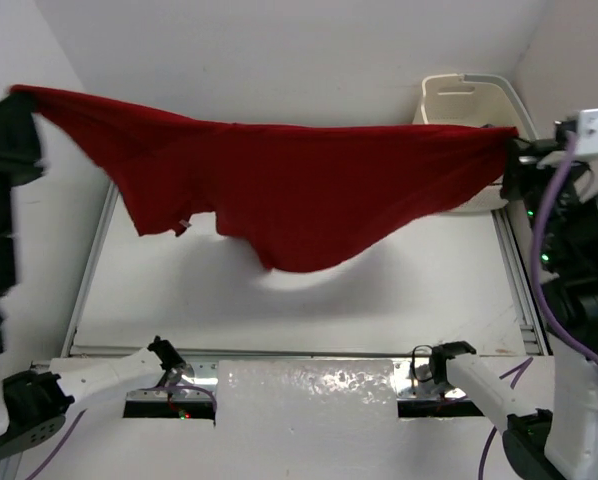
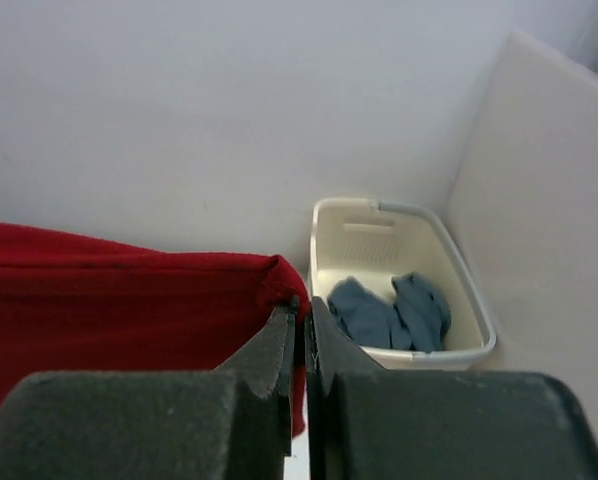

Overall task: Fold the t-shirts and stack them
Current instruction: Flatten out the tshirt

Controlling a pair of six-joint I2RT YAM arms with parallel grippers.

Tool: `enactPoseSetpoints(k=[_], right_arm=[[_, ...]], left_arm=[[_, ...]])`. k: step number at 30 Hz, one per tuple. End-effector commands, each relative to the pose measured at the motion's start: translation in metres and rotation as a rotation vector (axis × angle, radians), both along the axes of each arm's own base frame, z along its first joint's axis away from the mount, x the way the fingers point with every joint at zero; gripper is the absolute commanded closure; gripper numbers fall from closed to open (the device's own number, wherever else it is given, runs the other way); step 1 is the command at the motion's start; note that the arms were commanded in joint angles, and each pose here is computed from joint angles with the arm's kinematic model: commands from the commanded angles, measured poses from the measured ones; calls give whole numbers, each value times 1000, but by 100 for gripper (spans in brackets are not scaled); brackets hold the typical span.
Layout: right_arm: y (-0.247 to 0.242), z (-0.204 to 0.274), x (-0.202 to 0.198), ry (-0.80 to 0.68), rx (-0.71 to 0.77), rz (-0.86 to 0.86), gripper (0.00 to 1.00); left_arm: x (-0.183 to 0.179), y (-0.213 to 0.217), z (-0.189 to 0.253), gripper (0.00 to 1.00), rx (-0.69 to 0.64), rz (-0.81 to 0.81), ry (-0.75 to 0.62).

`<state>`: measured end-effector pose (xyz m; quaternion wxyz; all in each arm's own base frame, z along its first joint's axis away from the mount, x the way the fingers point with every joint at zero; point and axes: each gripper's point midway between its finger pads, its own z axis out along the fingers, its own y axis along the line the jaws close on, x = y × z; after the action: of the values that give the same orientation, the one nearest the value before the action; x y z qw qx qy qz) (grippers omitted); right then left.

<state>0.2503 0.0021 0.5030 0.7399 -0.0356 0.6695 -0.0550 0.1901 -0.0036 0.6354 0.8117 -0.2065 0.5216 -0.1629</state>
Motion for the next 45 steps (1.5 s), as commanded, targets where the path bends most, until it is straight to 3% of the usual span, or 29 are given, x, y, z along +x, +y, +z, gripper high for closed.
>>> enactPoseSetpoints(k=[1,6,9,14,20,25,27,28,30,32,34,35,36,37,38,39,40,41,42,45], right_arm=[[1,39,-32,-87,-24,35,100],[0,74,-70,-193,-3,64,100],[6,84,-80,-226,5,101,100],[5,71,-60,-169,2,80,100],[16,5,18,-1,21,72,100],[30,-90,83,134,52,83,100],[31,-139,107,226,52,63,100],[32,-152,117,248,58,58,100],[36,-216,143,381,59,46,100],[36,-245,165,412,56,21,100],[22,-289,192,508,26,-84,100],[17,-301,201,540,10,-122,100],[16,-320,221,591,-8,-149,97],[10,-336,224,658,-31,-187,66],[9,-344,232,686,-36,-202,47],[12,-357,248,723,-39,-202,28],[13,-366,249,762,-41,-200,14],[17,-368,253,768,-37,-179,12],[20,-368,256,765,-33,-165,3],[29,-368,246,764,-14,-108,1]], left_arm=[[-62,19,56,100,9,-156,-238],[-111,21,96,100,58,-305,-410],[-121,25,104,100,51,-316,-449],[-96,31,97,100,23,-209,-380],[19,-12,30,100,80,85,-68],[88,-42,-59,100,274,280,106],[135,-62,-107,100,328,253,185],[161,-37,-128,100,330,302,231],[221,-53,-202,100,356,181,344],[272,-57,-267,100,376,133,425],[305,-62,-310,83,426,110,492],[333,-68,-367,73,470,85,610],[354,-75,-360,36,468,64,603],[375,-80,-423,18,511,9,744],[397,-86,-397,10,493,2,709],[406,-89,-410,0,498,-14,756],[414,-93,-448,0,522,-44,847],[426,-99,-425,0,510,-55,804],[428,-106,-424,0,504,-89,803],[418,-107,-413,0,471,-101,774]])
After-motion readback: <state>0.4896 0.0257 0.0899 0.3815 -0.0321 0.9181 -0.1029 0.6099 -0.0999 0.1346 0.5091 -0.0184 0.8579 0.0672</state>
